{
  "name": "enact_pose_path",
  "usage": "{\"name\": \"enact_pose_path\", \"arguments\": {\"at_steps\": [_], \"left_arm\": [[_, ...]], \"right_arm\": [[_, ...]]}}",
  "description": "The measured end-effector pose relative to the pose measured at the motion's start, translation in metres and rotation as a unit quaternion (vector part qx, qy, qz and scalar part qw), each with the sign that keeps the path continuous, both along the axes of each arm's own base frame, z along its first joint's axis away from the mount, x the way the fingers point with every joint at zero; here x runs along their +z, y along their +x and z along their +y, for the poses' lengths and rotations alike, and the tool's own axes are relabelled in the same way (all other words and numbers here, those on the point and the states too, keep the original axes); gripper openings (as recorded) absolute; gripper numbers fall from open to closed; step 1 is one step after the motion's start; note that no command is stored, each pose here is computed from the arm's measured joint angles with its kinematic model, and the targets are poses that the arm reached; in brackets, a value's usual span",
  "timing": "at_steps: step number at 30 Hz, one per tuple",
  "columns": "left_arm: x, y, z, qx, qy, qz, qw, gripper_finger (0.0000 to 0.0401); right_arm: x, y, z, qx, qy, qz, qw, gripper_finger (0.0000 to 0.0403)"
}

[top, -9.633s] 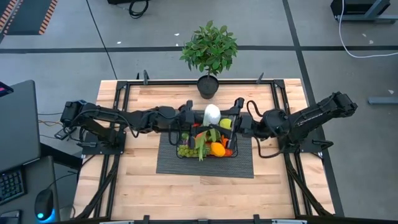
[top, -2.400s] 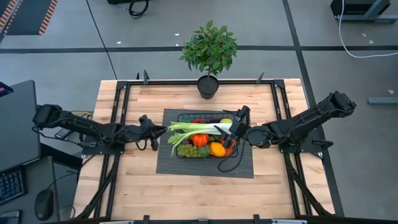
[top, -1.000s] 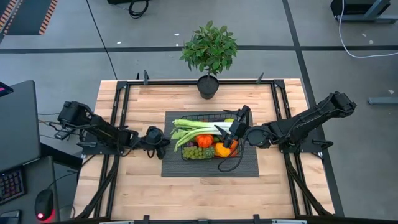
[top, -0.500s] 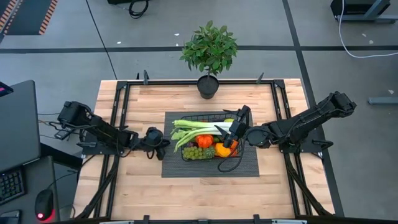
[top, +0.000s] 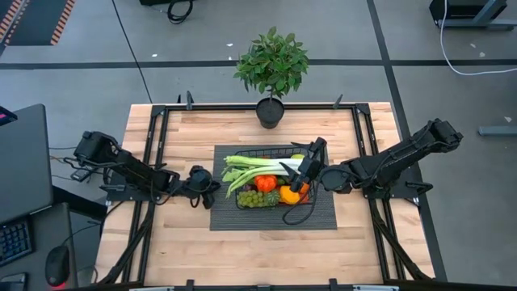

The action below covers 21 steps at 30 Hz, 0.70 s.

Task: Build produce basket
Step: Adjust the mat

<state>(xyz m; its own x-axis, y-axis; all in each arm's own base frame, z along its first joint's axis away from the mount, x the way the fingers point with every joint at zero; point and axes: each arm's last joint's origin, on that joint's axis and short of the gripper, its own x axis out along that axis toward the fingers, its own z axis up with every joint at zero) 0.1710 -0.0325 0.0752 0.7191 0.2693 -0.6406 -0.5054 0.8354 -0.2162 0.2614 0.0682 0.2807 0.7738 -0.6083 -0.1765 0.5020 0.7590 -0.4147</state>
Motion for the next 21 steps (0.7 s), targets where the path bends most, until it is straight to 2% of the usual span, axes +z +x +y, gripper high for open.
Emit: {"name": "enact_pose_path", "arguments": {"at_steps": [21], "left_arm": [[-0.0015,-0.0043,-0.0032,0.014,-0.01,0.012,1.0,0.0066]], "right_arm": [[-0.0019,-0.0013,-0.0008,-0.009,-0.008,0.012,1.0,0.0349]]}}
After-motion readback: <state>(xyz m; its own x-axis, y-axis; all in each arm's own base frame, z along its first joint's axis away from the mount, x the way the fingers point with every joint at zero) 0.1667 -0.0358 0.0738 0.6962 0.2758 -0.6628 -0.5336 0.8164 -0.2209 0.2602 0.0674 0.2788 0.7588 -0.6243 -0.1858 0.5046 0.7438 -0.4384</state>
